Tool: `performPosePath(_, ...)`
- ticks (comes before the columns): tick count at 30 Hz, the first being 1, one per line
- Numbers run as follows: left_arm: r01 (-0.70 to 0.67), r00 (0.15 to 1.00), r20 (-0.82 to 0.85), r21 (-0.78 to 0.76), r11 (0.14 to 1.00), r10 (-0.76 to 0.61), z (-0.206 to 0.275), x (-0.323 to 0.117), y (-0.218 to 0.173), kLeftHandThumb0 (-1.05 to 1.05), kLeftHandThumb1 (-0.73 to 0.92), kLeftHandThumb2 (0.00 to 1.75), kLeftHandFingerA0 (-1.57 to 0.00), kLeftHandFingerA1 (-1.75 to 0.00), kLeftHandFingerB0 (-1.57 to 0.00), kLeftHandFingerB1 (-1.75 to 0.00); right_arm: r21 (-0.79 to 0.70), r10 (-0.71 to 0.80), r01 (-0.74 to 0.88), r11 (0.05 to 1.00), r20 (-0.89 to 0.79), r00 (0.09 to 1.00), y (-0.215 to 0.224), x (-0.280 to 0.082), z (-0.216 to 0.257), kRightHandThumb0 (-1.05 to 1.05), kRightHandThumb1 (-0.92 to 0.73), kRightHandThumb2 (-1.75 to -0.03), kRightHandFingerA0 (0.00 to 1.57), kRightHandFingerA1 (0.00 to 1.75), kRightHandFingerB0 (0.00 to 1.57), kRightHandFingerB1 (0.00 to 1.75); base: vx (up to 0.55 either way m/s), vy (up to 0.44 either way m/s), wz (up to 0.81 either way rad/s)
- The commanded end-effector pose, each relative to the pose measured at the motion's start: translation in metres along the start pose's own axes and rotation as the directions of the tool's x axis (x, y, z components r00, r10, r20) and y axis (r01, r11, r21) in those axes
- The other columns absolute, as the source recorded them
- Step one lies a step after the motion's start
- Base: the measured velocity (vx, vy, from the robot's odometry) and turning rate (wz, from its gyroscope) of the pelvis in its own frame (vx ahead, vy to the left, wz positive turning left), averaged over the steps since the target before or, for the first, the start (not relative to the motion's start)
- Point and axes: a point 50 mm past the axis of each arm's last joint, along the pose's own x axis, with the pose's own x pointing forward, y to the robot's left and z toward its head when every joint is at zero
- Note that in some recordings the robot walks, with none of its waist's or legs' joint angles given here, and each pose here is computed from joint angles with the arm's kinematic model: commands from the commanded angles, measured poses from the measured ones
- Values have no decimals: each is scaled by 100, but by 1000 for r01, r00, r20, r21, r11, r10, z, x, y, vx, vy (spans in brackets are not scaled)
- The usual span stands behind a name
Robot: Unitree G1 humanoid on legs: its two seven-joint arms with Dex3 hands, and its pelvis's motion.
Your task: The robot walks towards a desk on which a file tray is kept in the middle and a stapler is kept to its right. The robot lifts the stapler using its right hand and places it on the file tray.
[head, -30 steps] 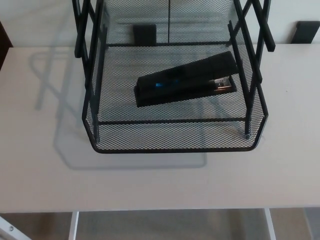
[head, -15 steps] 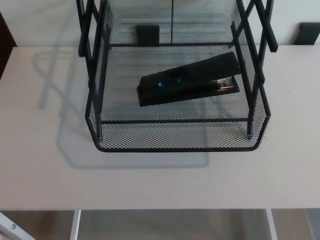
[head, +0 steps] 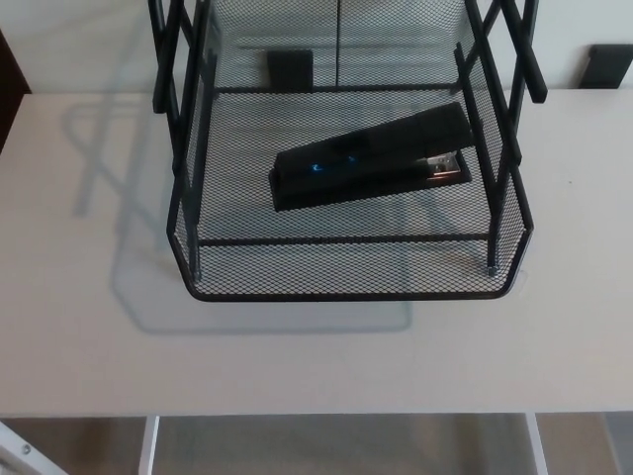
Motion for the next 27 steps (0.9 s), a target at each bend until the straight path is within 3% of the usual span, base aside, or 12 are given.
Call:
performPosePath(1,-12,1000,-7,41,999,12,1,-1,5,-89,91,120,-18,-86,0,-51,-22,-7,8,1000,35,999,-7,-3,4,-57,-66,-60,14,44,3,25,0,0,0)
performPosePath(2,-13,1000,-12,39,999,13,2,0,4,-89,79,129,-15,-79,0,-53,-30,-16,17,999,40,999,-6,-3,4,-57,-66,-59,17,43,3,25,0,0,0)
performPosePath(4,-20,999,-37,68,997,23,-4,-3,11,-89,80,129,-20,-81,0,-53,-76,-8,9,997,6,1000,-5,-3,0,-58,-65,-59,17,43,3,25,0,0,0)
performPosePath(5,-11,999,-33,64,998,13,-5,-3,11,-87,85,143,-8,-73,-7,-54,-57,-19,20,998,18,1000,-3,-2,-1,-55,-62,-61,16,42,8,21,0,0,0)
performPosePath(10,17,1000,-6,76,997,-16,7,2,-5,-88,82,127,-23,-82,0,-53,-26,-16,18,999,82,996,-2,1,14,-55,-62,-61,16,46,8,21,0,0,0)
performPosePath(11,15,1000,-15,77,997,-14,5,2,-3,-89,83,126,-27,-84,0,-55,-15,-16,17,1000,65,998,-2,2,14,-34,-48,-100,0,51,0,51,0,0,0)
performPosePath(12,13,1000,-17,78,997,-12,4,1,-2,-89,83,126,-27,-84,0,-55,-17,-15,16,1000,63,998,-2,2,13,-34,-48,-100,0,51,0,51,0,0,0)
performPosePath(13,19,999,-32,70,997,-16,1,0,0,-88,82,126,-26,-83,0,-55,-34,-13,16,999,66,998,-2,1,13,-53,-62,-61,14,43,8,20,0,0,0)
performPosePath(22,18,998,-62,115,993,-11,-4,-1,3,-83,82,138,-23,-77,0,-59,-38,-21,23,999,46,999,-5,1,12,-53,-62,-61,12,45,8,21,0,0,0)
performPosePath(23,16,998,-64,94,995,-10,-4,-1,3,-81,79,136,-21,-77,0,-59,-51,-20,23,998,64,998,-4,1,13,-34,-48,-100,0,51,0,51,0,0,0)
performPosePath(24,16,998,-68,110,994,-8,-5,-1,3,-81,79,135,-24,-78,0,-60,-59,-18,21,998,62,998,-3,1,13,-54,-63,-61,11,44,8,21,0,0,0)
performPosePath(27,30,997,-77,119,992,-20,-7,-1,2,-79,75,134,-27,-78,0,-60,-91,5,0,996,49,999,-3,1,15,-55,-66,-59,8,42,1,24,0,0,0)
